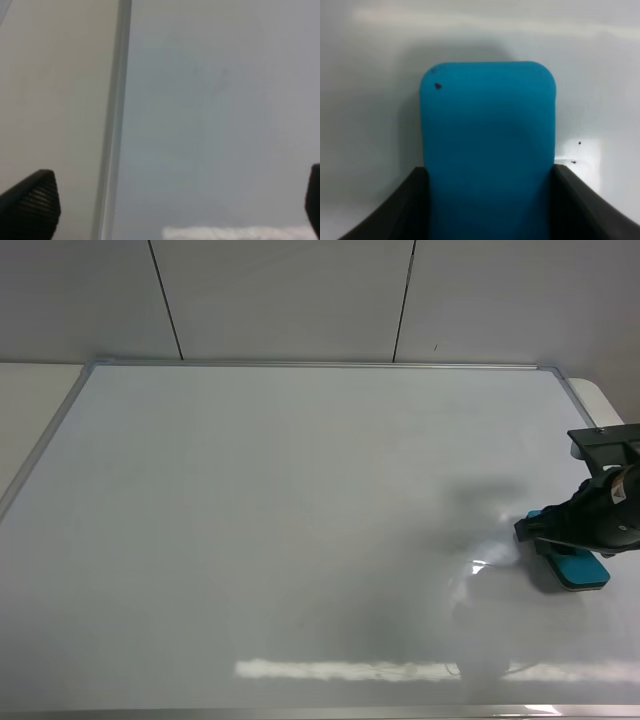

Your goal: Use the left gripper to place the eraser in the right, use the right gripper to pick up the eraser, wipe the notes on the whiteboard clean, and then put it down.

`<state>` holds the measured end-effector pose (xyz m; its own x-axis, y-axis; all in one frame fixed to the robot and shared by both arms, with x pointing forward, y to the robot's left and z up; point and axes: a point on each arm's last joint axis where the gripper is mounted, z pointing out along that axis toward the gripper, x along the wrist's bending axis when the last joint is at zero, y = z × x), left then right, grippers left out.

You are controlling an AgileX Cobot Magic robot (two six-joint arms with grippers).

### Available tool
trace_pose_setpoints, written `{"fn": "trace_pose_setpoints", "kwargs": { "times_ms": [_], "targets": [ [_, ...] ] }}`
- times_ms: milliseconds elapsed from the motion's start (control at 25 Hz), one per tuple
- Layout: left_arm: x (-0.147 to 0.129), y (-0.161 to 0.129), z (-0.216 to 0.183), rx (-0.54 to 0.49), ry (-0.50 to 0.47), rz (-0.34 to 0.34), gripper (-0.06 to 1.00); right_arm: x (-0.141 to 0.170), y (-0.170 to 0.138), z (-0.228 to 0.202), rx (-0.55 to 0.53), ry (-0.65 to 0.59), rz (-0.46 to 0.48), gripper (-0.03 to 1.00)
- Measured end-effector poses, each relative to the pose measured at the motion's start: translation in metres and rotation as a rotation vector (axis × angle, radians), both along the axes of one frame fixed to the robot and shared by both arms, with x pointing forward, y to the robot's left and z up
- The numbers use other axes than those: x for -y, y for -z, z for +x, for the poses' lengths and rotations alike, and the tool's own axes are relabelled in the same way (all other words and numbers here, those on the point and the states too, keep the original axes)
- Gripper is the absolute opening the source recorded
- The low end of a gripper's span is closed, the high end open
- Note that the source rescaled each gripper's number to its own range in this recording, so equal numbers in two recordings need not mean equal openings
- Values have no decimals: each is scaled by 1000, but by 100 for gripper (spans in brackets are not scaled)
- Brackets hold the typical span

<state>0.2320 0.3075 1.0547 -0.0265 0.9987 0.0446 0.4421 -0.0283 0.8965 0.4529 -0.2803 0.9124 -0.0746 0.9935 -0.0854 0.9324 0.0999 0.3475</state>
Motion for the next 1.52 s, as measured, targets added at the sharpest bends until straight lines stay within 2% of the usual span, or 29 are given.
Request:
{"fn": "trace_pose_setpoints", "kwargs": {
  "times_ms": [400,440,480,560,600,640,720,840,1240,1360,1520],
  "targets": [
    [0,0,0,0,0,0,100,0,0,1,14,-7,2,2],
    [0,0,0,0,0,0,100,-1,-1,1,16,-7,3,7],
    [0,0,0,0,0,0,100,-1,-1,2,20,-8,5,18],
    [0,0,0,0,0,0,100,-1,-1,2,23,-8,7,63],
    [0,0,0,0,0,0,100,-1,-1,2,23,-6,7,76],
    [0,0,0,0,0,0,100,-1,-1,2,22,-2,8,86],
    [0,0,0,0,0,0,100,-1,-1,1,17,1,7,95],
    [0,0,0,0,0,0,100,0,0,1,11,5,5,99],
    [0,0,0,0,0,0,100,-1,-5,0,20,31,22,100],
    [0,0,0,0,0,0,100,-3,-31,7,97,79,68,100],
    [0,0,0,0,0,0,100,-4,-105,11,275,41,66,100]
  ]
}}
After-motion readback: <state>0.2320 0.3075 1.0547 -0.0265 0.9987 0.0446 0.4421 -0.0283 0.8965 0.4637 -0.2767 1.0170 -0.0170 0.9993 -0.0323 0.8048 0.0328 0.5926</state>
